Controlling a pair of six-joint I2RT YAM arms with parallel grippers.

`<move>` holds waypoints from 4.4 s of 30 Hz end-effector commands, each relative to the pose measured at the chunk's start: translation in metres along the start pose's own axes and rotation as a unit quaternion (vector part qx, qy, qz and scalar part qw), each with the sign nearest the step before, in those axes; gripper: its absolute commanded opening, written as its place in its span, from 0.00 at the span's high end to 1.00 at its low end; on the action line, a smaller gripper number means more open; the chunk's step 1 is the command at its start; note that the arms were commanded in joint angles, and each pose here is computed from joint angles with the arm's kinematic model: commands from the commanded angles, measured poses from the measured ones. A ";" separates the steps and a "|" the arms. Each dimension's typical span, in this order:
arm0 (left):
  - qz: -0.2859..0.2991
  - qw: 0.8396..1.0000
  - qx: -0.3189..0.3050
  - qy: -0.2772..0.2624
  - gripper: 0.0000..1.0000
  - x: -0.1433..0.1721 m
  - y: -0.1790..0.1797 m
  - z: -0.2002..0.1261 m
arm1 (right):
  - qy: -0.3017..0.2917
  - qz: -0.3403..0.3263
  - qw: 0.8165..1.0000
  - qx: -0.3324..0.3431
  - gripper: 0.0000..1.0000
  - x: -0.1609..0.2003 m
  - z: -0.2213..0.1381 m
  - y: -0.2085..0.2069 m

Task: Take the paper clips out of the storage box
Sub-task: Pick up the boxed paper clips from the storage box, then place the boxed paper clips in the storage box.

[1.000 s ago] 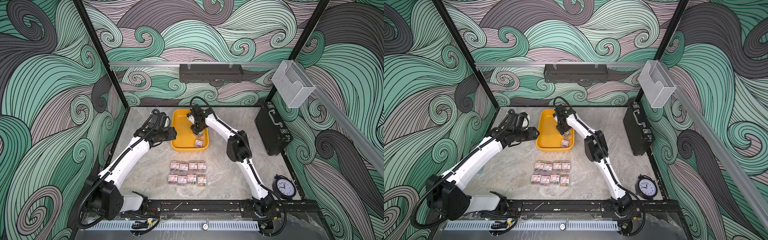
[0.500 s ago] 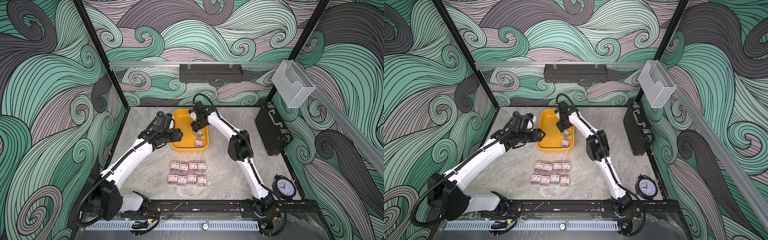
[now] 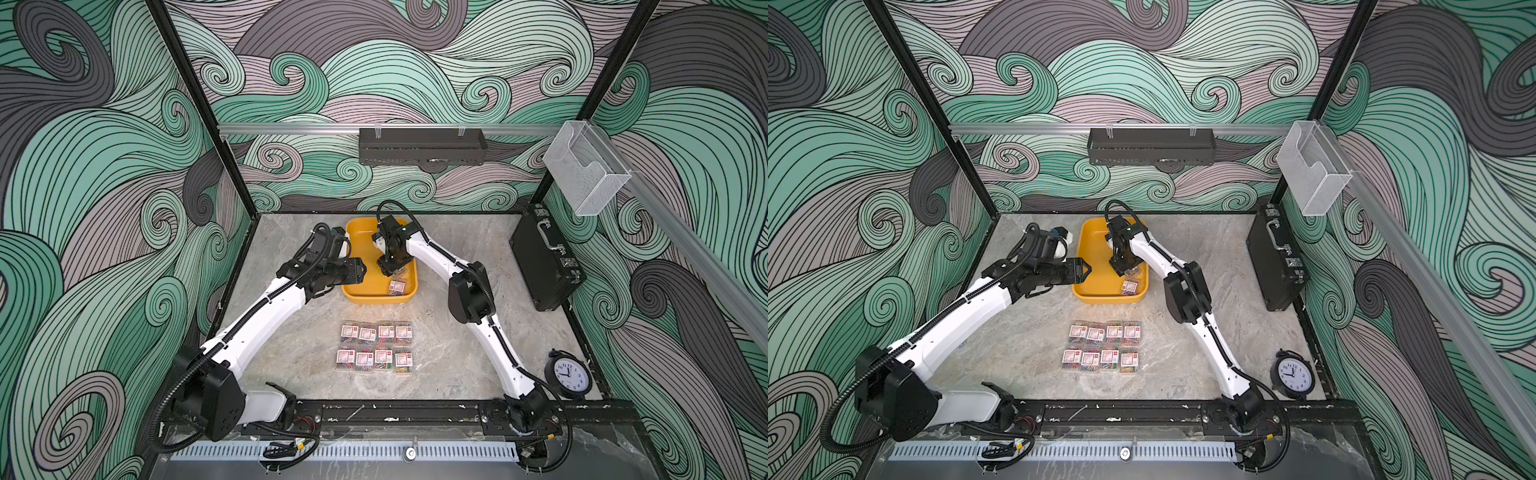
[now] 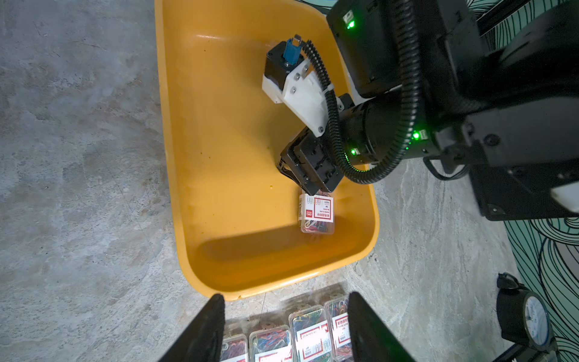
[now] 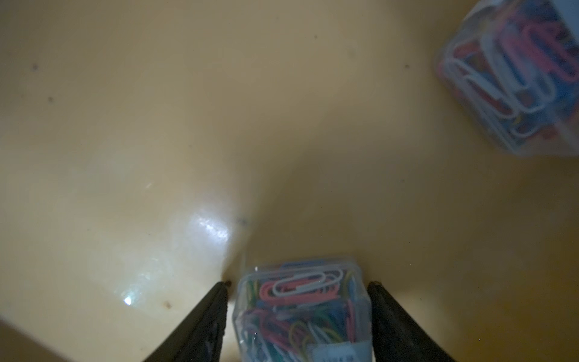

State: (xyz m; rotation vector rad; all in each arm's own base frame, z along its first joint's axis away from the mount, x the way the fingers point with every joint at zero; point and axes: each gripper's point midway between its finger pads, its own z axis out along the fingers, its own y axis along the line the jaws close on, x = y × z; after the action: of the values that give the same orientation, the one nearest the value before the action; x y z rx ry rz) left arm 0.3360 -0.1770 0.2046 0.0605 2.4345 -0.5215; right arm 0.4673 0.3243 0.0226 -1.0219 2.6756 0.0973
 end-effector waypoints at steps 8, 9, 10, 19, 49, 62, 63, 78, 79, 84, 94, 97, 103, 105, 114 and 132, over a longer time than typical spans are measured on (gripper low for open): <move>0.006 1.000 -0.007 -0.006 0.39 -0.004 -0.002 -0.005 | 0.014 0.004 1.000 0.012 0.49 0.007 -0.001 -0.005; 0.005 1.000 -0.006 -0.006 0.39 -0.004 -0.002 -0.004 | 0.008 0.006 1.000 0.012 0.50 0.004 -0.005 -0.005; 0.005 1.000 -0.007 -0.008 0.39 -0.004 -0.001 -0.002 | 0.002 0.012 1.000 0.011 0.50 0.000 -0.010 -0.007; -0.001 0.999 0.021 -0.037 0.39 -0.013 -0.012 0.012 | -0.112 0.101 0.986 -0.075 0.53 -0.047 -0.082 -0.011; 0.037 0.984 0.076 -0.156 0.37 -0.084 -0.048 0.042 | -0.369 0.301 0.807 -0.349 0.55 -0.114 -0.239 0.029; 0.052 0.979 0.057 -0.189 0.46 -0.105 -0.046 0.047 | -0.373 0.309 0.790 -0.375 0.55 -0.109 -0.244 0.036; 0.054 0.979 0.056 -0.189 0.48 -0.105 -0.046 0.049 | -0.374 0.310 0.789 -0.376 0.55 -0.108 -0.244 0.036; 0.070 0.976 0.041 -0.203 0.64 -0.113 -0.042 0.053 | -0.371 0.314 0.781 -0.392 0.54 -0.104 -0.244 0.041; 0.071 0.975 0.041 -0.205 0.64 -0.113 -0.042 0.052 | -0.369 0.315 0.780 -0.394 0.54 -0.104 -0.243 0.041; 0.082 0.974 0.040 -0.209 0.65 -0.117 -0.044 0.051 | -0.368 0.318 0.777 -0.400 0.54 -0.104 -0.240 0.043; 0.096 0.973 0.038 -0.205 0.79 -0.117 -0.044 0.052 | -0.369 0.319 0.772 -0.406 0.48 -0.106 -0.242 0.044; 0.105 0.973 0.035 -0.200 0.80 -0.116 -0.044 0.052 | -0.369 0.321 0.772 -0.405 0.42 -0.106 -0.243 0.043; 0.128 0.974 0.014 -0.186 0.80 -0.109 -0.037 0.052 | -0.373 0.332 0.776 -0.386 0.25 -0.102 -0.243 0.036; 0.134 0.975 -0.002 -0.178 0.80 -0.106 -0.031 0.054 | -0.375 0.338 0.778 -0.374 0.22 -0.097 -0.241 0.030; 0.142 0.978 -0.105 -0.110 0.80 -0.083 0.011 0.077 | -0.375 0.389 0.786 -0.300 0.18 -0.050 -0.220 -0.023; 0.212 0.913 -0.345 0.059 0.81 -0.044 0.051 0.156 | -0.363 0.407 0.820 -0.174 0.15 0.070 -0.234 -0.076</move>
State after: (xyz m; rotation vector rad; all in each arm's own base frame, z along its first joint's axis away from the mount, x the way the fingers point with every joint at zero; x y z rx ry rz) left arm 0.4766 -0.2045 0.0982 0.3079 2.4641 0.3315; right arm 0.4206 0.1995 0.2289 0.2087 2.1657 1.0239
